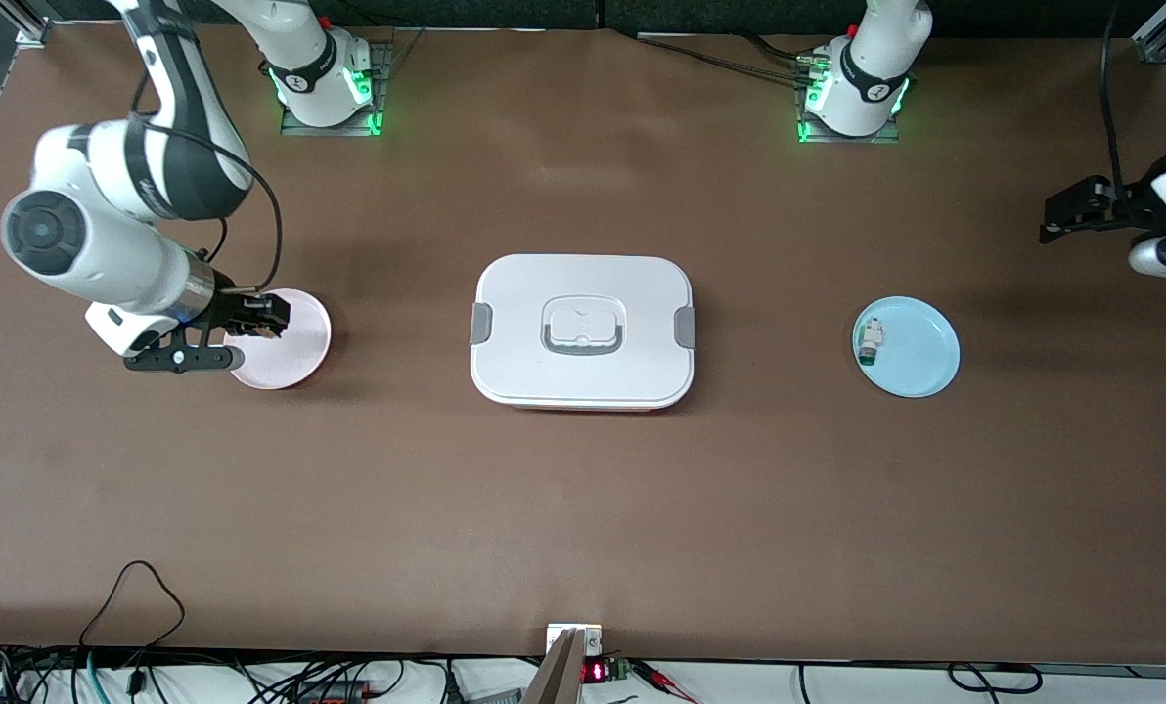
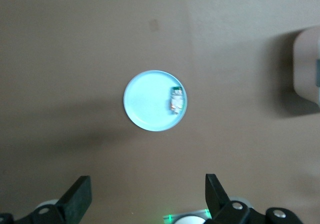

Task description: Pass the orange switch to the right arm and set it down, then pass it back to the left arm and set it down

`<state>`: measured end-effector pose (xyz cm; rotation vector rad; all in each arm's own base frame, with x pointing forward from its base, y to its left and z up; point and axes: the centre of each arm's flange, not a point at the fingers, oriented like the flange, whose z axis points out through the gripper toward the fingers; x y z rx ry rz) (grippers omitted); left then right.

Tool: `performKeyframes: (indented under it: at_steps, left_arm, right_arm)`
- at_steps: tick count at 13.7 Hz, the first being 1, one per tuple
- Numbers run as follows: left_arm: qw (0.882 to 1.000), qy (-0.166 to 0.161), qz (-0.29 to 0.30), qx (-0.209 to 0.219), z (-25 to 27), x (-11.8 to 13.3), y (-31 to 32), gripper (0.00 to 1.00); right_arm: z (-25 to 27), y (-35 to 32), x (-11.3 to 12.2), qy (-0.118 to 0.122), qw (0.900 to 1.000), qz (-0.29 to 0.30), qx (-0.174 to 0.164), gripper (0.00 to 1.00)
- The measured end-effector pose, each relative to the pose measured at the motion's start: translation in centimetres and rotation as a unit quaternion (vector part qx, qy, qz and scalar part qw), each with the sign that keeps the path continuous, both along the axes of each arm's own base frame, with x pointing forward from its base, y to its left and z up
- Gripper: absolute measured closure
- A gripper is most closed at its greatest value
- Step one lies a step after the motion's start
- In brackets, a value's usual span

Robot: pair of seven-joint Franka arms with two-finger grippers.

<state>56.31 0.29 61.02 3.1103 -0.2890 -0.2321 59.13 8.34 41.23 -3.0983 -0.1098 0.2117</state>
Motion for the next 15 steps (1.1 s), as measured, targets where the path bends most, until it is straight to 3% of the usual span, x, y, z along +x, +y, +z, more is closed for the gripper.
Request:
performKeyframes:
  at_steps: [3,6,8,10,12,15]
  left_arm:
    - [0.999,0.023,-0.009,-0.042,-0.3,-0.6,-1.9,0.00]
    - [0.991,0.080,-0.021,-0.106,-0.8,-2.0,-4.0,0.00]
    - [0.982,0.110,-0.028,-0.150,-1.3,-2.4,-5.2,0.00]
    - [0.969,0.131,-0.033,-0.207,-2.0,-2.2,-6.6,0.00]
    - [0.945,0.170,-0.025,-0.277,-3.7,-1.5,-8.0,0.00]
    - [0.881,0.246,0.013,-0.404,-8.6,0.9,-8.9,0.00]
  right_arm:
    - [5.0,2.3,0.6,-0.013,0.998,0.038,0.043,0.27]
    - [9.0,7.8,-0.2,-0.042,0.993,0.086,0.068,0.27]
    - [11.2,11.9,-1.6,-0.059,0.984,0.140,0.088,0.27]
    - [12.6,15.6,-3.0,-0.070,0.970,0.188,0.136,0.27]
    - [13.7,17.6,-3.3,-0.098,0.946,0.240,0.196,0.27]
    - [15.1,19.0,-3.1,-0.154,0.896,0.320,0.268,0.27]
